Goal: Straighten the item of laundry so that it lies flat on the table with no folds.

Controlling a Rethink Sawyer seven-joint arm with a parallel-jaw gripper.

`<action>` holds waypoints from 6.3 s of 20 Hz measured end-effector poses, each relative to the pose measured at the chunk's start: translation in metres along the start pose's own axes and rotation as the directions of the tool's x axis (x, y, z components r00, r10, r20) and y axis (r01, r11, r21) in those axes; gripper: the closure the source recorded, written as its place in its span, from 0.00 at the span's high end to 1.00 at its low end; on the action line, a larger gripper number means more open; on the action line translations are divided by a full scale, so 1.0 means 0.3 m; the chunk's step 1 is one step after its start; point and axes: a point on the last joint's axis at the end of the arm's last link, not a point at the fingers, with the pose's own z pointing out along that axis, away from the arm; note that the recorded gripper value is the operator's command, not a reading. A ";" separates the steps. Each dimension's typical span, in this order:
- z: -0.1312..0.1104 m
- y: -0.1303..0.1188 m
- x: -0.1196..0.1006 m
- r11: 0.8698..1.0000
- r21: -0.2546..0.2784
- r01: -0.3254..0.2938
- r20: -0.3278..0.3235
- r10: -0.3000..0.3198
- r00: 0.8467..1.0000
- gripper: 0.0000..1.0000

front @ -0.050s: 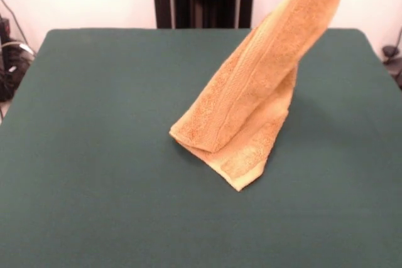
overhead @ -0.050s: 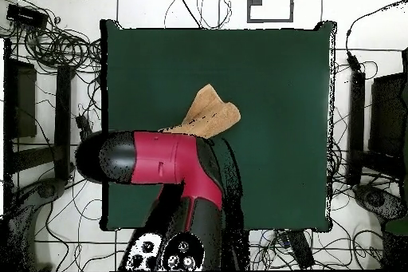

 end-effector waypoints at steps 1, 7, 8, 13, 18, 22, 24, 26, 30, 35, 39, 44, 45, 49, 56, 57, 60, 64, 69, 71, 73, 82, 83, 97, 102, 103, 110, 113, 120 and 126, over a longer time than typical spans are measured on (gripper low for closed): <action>-0.011 0.018 -0.010 1.000 -0.006 0.003 0.009 -0.003 1.000 0.00; -0.037 0.146 -0.049 0.999 -0.054 0.000 0.031 0.001 1.000 0.00; -0.036 0.160 -0.049 0.998 -0.058 -0.001 0.029 0.003 1.000 0.00; -0.009 0.273 -0.015 0.997 -0.077 -0.011 0.013 0.012 1.000 0.00; 0.020 0.375 0.030 0.996 -0.082 -0.038 0.001 0.038 0.999 0.00; 0.007 0.412 0.041 0.993 -0.091 -0.070 -0.016 0.069 0.998 0.00; -0.011 0.400 0.035 0.991 -0.101 -0.082 -0.020 0.080 0.997 0.00; -0.028 0.371 0.028 0.989 -0.109 -0.098 -0.027 0.096 0.995 0.00; -0.057 0.181 -0.040 0.971 -0.137 -0.196 -0.048 0.192 0.980 0.00; 0.005 -0.198 -0.218 0.924 -0.160 -0.349 -0.014 0.351 0.936 0.00; 0.142 -0.546 -0.352 0.905 -0.132 -0.405 0.055 0.415 0.908 0.00; 0.312 -0.813 -0.415 0.918 -0.099 -0.383 0.097 0.392 0.915 0.00; 0.343 -0.843 -0.417 0.922 -0.095 -0.375 0.099 0.383 0.918 0.00; 0.460 -0.892 -0.397 0.941 -0.079 -0.328 0.087 0.335 0.938 0.00; 0.540 -0.809 -0.340 0.970 -0.081 -0.230 0.055 0.234 0.971 0.00; 0.544 -0.790 -0.332 0.973 -0.084 -0.215 0.052 0.219 0.974 0.00; 0.548 -0.750 -0.311 0.979 -0.088 -0.186 0.047 0.191 0.980 0.00; 0.528 -0.691 -0.272 0.985 -0.085 -0.151 0.049 0.155 0.987 0.00; 0.467 -0.608 -0.184 0.993 -0.069 -0.094 0.062 0.098 0.993 0.00; 0.444 -0.576 -0.147 0.995 -0.066 -0.074 0.063 0.078 0.995 0.00; 0.412 -0.523 -0.078 0.997 -0.066 -0.046 0.058 0.050 0.997 0.00; 0.416 -0.477 0.091 0.999 -0.036 0.004 0.015 -0.004 1.000 0.00; 0.432 -0.496 0.113 0.999 -0.037 -0.004 0.001 0.004 1.000 0.00; 0.580 -0.607 0.208 0.995 -0.071 -0.063 0.012 0.064 0.998 0.00; 0.577 -0.571 0.333 0.997 -0.064 -0.034 -0.019 0.033 0.999 0.00; 0.574 -0.555 0.362 0.998 -0.064 -0.029 -0.025 0.027 0.999 0.00; 0.547 -0.401 0.551 0.998 -0.069 -0.012 -0.054 0.008 0.999 0.00; 0.529 -0.300 0.636 0.997 -0.075 -0.029 -0.058 0.024 0.998 0.00; 0.539 -0.186 0.724 0.994 -0.069 -0.088 -0.078 0.082 0.994 0.00; 0.563 -0.098 0.816 0.990 -0.041 -0.137 -0.105 0.132 0.986 0.00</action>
